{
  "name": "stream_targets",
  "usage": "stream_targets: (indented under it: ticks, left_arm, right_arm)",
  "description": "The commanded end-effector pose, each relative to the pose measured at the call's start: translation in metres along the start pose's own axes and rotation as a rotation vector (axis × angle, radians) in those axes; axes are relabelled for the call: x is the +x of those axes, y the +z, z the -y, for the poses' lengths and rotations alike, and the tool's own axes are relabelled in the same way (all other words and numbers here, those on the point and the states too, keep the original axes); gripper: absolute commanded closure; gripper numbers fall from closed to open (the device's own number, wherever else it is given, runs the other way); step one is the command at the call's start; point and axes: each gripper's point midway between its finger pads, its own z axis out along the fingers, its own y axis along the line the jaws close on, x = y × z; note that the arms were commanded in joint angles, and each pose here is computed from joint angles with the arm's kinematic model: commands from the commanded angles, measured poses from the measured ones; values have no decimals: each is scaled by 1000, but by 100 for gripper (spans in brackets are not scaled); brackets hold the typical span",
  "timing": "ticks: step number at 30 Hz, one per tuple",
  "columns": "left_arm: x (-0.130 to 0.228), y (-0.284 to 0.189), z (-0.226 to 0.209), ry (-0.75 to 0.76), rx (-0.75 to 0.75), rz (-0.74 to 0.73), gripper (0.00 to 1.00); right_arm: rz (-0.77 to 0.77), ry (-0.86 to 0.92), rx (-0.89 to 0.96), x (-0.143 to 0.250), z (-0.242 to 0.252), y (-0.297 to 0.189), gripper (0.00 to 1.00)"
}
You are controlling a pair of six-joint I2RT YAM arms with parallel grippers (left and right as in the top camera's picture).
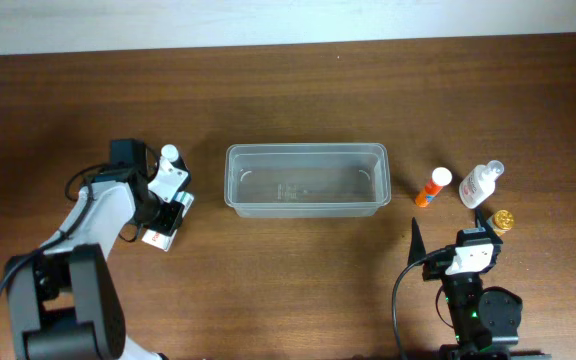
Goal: Pack container
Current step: 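Lift the Panadol box with left gripper and carry it over the container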
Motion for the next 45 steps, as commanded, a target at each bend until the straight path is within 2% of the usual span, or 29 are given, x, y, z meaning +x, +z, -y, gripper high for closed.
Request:
stream_targets:
  ticks: [1,9,13,22,26,29,32,38,45]
  left_arm:
    - [-14,-19,12,20,46,96,63]
    - [-34,-48,31,94,29,186,64]
    - [-55,-72,48,169,8,262,67]
    - [-151,-199,97,380,-73,587,71]
    - [-174,-234,129,570,-111,690,71]
    - [-179,-236,152,745,-138,715,71]
    - [-180,-227,170,846,-132,703,71]
    - [-184,-192,187,890,-75,632,70]
    - [-179,-130,189,888,0,475,71]
  right_arm:
    - [-3,5,8,2,2,0,2]
    - [-3,5,8,2,2,0,2]
    - [-3,5,8,2,2,0,2]
    - [-3,5,8,2,2,0,2]
    - [-3,5,8,2,2,0,2]
    - [-3,5,8,2,2,0,2]
    - [-3,5,8,2,2,0,2]
    - [-3,5,8,2,2,0,2]
    - [-3,5,8,2,2,0,2]
